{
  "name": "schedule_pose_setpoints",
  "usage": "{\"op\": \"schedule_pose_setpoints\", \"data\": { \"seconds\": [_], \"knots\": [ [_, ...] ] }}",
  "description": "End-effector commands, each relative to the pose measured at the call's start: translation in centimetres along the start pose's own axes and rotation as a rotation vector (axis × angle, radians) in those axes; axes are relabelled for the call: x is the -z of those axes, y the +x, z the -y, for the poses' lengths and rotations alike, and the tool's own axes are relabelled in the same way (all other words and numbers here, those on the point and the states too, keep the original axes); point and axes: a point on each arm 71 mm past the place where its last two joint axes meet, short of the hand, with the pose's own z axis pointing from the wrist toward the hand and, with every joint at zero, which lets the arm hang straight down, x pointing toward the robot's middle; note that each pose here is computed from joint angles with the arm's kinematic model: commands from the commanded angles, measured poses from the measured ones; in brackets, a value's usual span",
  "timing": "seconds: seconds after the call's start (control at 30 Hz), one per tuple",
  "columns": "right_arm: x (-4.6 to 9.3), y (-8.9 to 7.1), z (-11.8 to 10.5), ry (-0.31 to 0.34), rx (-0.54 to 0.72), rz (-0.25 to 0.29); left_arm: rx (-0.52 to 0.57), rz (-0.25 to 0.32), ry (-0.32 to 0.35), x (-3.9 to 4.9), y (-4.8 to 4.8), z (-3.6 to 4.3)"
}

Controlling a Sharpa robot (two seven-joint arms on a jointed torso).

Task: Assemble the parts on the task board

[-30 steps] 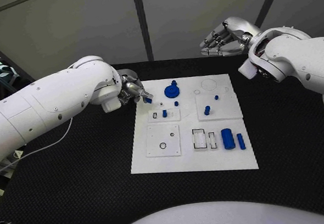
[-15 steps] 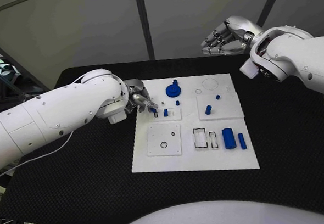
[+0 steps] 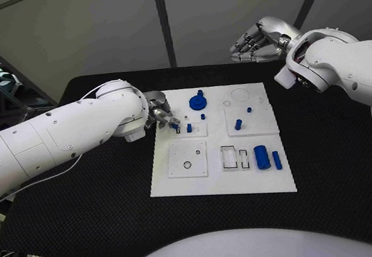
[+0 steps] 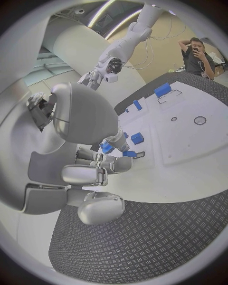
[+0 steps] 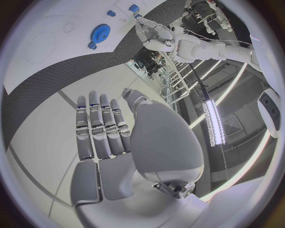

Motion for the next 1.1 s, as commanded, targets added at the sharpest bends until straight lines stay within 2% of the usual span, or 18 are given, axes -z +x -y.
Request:
{"op": "schedule_pose_setpoints", "data": {
  "seconds": [0.03, 0.7, 1.1],
  "knots": [
    [0.0, 0.0, -0.2, -0.009, 0.000, -0.004, -0.033, 0.005, -0.009, -0.05, -0.06, 0.04],
    [0.0, 0.0, -0.2, -0.010, 0.000, -0.005, -0.083, -0.018, -0.015, -0.52, 0.84, 0.44],
    [0.0, 0.0, -0.1, -0.010, 0.000, -0.005, -0.114, -0.053, -0.010, -0.44, 1.40, 0.69]
  ]
}}
